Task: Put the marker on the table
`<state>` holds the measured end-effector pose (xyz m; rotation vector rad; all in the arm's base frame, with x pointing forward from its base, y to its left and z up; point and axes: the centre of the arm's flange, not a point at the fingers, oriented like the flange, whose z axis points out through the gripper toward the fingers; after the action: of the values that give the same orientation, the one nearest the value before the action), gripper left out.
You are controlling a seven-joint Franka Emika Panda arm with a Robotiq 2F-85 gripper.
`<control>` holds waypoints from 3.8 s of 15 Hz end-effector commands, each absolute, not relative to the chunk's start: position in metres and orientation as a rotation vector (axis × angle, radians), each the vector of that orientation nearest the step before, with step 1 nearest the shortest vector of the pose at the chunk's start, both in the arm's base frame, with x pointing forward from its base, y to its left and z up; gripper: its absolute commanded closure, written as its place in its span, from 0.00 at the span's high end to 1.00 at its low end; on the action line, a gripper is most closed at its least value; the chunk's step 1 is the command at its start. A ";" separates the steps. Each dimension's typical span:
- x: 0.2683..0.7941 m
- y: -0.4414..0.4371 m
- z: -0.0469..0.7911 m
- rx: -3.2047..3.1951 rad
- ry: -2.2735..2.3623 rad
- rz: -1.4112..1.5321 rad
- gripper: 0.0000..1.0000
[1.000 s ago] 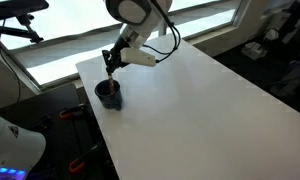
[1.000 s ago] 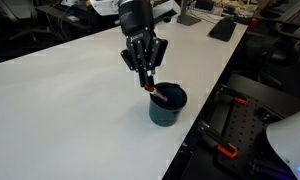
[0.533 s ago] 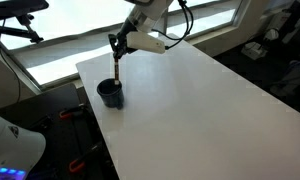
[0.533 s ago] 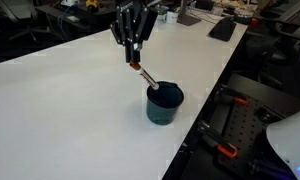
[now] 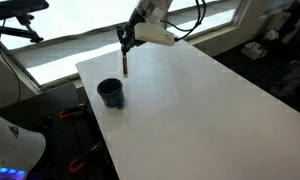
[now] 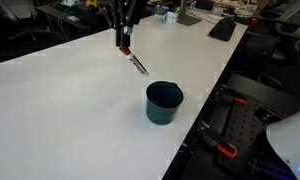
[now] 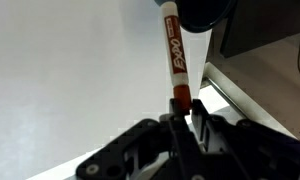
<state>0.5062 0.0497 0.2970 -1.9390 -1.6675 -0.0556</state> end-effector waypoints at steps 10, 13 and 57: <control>0.551 0.000 0.268 -1.989 -1.588 -0.067 0.04; 0.559 -0.015 0.248 -2.007 -1.557 -0.047 0.04; 0.551 -0.044 0.128 -2.081 -1.376 0.151 0.62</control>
<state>0.5547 -0.0452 0.1277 -2.0564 -1.3731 0.1565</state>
